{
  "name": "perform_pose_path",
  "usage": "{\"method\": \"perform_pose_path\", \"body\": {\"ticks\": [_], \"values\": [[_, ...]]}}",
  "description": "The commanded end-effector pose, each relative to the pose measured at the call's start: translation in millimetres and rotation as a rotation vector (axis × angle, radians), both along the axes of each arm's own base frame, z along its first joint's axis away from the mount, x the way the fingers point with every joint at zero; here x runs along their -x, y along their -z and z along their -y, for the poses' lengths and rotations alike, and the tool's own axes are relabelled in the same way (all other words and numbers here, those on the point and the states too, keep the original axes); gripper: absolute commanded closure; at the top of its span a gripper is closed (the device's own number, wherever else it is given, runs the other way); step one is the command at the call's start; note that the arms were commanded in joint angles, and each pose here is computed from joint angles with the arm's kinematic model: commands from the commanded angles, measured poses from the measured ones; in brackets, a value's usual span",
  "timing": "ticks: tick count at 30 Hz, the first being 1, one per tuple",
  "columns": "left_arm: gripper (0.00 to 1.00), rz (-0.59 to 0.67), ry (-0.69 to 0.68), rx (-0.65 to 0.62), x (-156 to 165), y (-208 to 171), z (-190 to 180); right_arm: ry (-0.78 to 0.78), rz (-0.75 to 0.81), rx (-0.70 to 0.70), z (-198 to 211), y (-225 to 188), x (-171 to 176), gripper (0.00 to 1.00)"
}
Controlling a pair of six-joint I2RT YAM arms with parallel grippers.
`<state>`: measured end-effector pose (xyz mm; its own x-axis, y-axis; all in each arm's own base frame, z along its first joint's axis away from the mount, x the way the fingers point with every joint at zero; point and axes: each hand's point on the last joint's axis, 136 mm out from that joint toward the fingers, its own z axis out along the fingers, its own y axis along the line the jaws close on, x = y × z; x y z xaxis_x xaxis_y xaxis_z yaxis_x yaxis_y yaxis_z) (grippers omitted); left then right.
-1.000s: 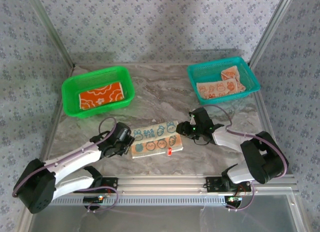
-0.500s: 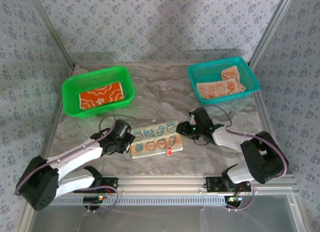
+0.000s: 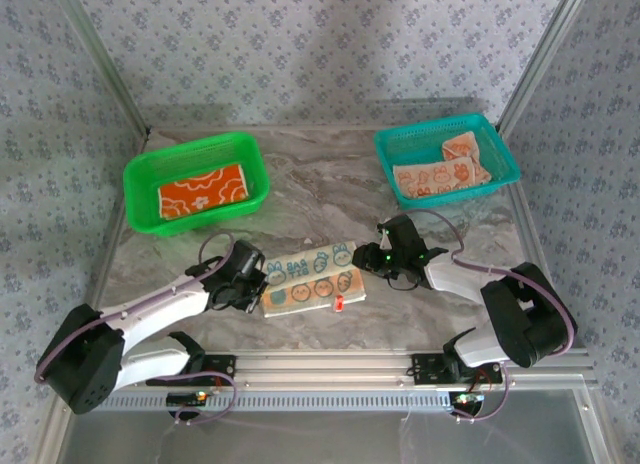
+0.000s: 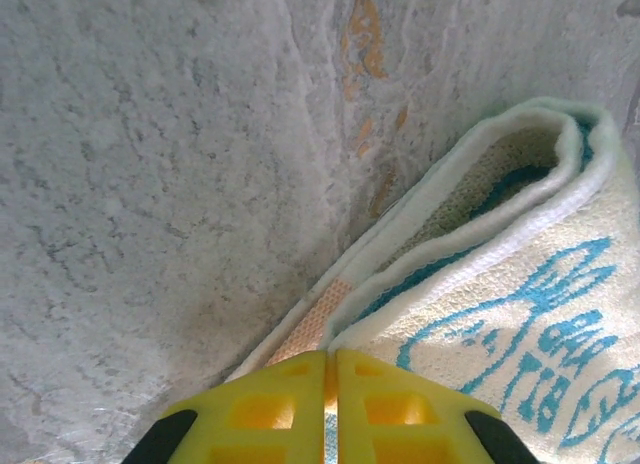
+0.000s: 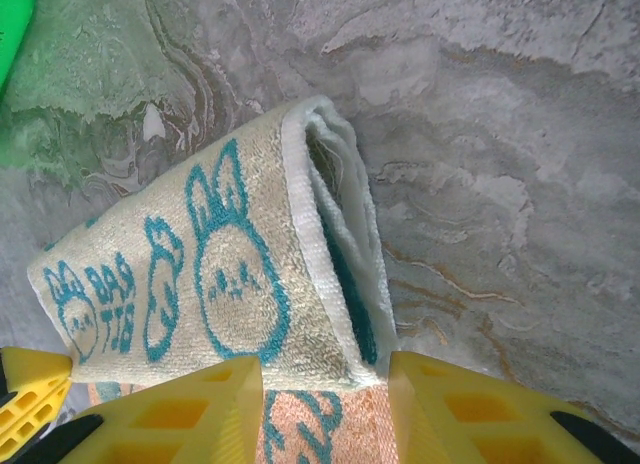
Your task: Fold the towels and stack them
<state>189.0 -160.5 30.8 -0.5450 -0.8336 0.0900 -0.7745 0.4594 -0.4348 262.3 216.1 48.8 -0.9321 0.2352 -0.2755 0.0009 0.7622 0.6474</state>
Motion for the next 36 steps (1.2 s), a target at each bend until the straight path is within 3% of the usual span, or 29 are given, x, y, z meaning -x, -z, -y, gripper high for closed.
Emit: {"method": "perform_pose_path", "body": {"ticks": [1, 3, 8, 18, 32, 36], "values": [[0.95, -0.005, -0.003, -0.013, 2, -5, -4, -0.035, 0.014, -0.002, -5, -4, -2, 0.62], [1.00, -0.001, -0.002, -0.014, 2, -5, -5, -0.039, 0.016, 0.001, -6, -4, -3, 0.66], [1.00, 0.007, 0.001, -0.010, 1, -6, -4, -0.057, -0.005, 0.004, -9, 1, -4, 0.68], [1.00, 0.024, 0.012, 0.000, -2, -9, -1, -0.034, 0.002, 0.083, 9, 5, -8, 0.62], [0.99, 0.021, 0.023, 0.000, -5, -6, 2, -0.067, -0.030, 0.001, -6, 14, -15, 0.63], [0.99, 0.021, 0.027, 0.001, -5, -5, 3, -0.085, -0.044, -0.019, -13, 14, -12, 0.69]]}}
